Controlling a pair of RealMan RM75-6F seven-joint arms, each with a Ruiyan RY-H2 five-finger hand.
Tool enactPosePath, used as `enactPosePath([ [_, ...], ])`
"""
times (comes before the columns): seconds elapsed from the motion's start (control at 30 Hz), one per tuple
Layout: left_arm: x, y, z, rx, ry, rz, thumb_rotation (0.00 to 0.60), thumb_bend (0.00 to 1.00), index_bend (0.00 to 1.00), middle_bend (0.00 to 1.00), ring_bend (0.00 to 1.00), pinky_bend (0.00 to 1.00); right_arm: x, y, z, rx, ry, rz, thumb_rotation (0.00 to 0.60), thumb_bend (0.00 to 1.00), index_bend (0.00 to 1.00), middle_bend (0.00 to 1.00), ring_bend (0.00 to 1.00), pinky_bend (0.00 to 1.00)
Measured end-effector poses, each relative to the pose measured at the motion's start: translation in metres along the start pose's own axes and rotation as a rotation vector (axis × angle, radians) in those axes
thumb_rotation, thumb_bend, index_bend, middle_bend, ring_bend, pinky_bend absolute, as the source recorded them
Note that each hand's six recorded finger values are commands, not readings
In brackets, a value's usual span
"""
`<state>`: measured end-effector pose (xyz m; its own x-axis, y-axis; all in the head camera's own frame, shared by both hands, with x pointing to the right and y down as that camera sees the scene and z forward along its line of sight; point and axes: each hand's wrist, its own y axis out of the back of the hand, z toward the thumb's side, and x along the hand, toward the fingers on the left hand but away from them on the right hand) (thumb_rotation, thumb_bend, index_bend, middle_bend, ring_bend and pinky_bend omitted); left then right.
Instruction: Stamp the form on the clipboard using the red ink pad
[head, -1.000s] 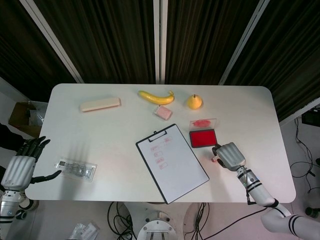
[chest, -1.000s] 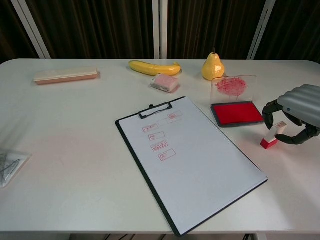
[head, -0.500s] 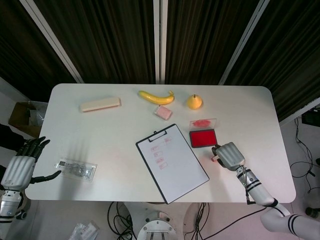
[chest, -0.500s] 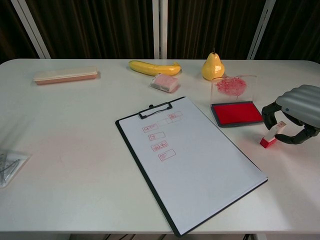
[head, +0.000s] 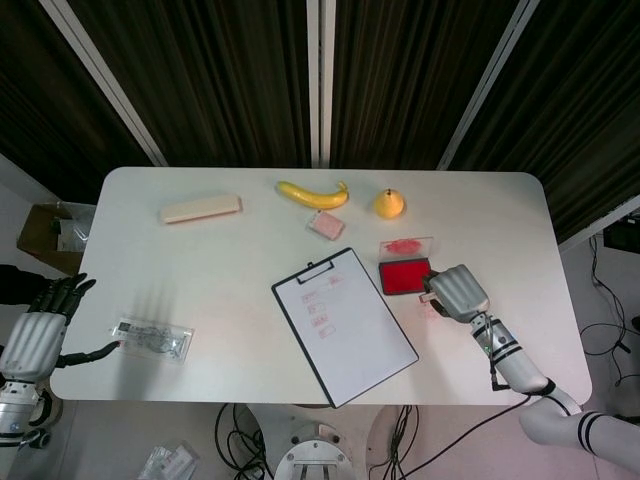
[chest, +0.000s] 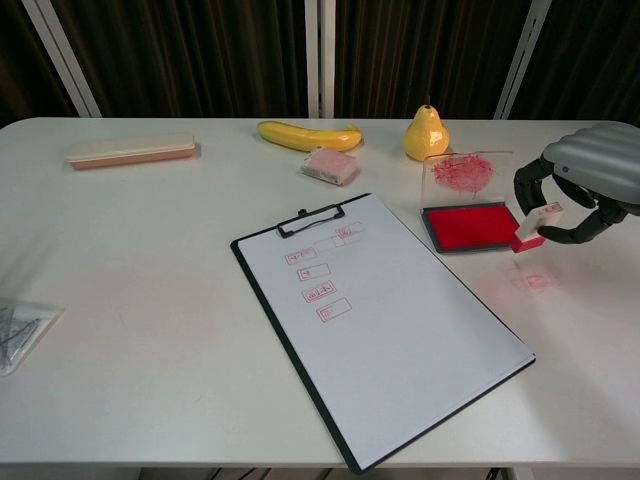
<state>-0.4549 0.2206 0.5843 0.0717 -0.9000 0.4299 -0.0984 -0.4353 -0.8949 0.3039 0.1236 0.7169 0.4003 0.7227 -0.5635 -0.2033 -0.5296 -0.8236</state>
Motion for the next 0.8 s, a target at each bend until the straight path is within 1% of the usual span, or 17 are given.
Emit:
enactPosePath([
  [0.1, 0.0, -0.001, -0.001, -0.009, 0.002, -0.003, 0.233, 0.06, 0.11, 0.08, 0.09, 0.18, -0.015, 0.007, -0.005, -0.019, -0.021, 0.021, 0.6, 0.39, 0.66, 0.56, 0.73, 0.88],
  [0.27, -0.001, -0.001, -0.004, -0.017, 0.007, -0.005, 0.235, 0.06, 0.11, 0.08, 0.09, 0.18, -0.046, 0.012, -0.015, -0.036, -0.068, 0.088, 0.6, 0.4, 0.66, 0.56, 0.73, 0.88],
  [0.33, -0.001, -0.001, -0.006, -0.016, 0.011, -0.003, 0.235, 0.07, 0.11, 0.08, 0.09, 0.18, -0.06, 0.013, -0.016, -0.034, -0.08, 0.107, 0.6, 0.4, 0.67, 0.56, 0.73, 0.88],
  [0.43, -0.001, -0.001, -0.008, -0.016, 0.015, -0.005, 0.235, 0.06, 0.11, 0.08, 0.09, 0.18, -0.073, 0.01, -0.01, -0.034, -0.084, 0.123, 0.6, 0.4, 0.67, 0.57, 0.73, 0.88],
  [0.6, 0.0, 0.0, -0.009, -0.016, 0.015, -0.004, 0.238, 0.06, 0.11, 0.08, 0.09, 0.18, -0.078, -0.001, -0.002, -0.041, -0.086, 0.148, 0.6, 0.4, 0.68, 0.57, 0.73, 0.88],
  [0.8, 0.001, 0.0, -0.009, -0.017, 0.014, -0.005, 0.237, 0.06, 0.11, 0.08, 0.09, 0.18, -0.077, -0.007, -0.003, -0.041, -0.092, 0.148, 0.6, 0.4, 0.69, 0.58, 0.73, 0.88],
])
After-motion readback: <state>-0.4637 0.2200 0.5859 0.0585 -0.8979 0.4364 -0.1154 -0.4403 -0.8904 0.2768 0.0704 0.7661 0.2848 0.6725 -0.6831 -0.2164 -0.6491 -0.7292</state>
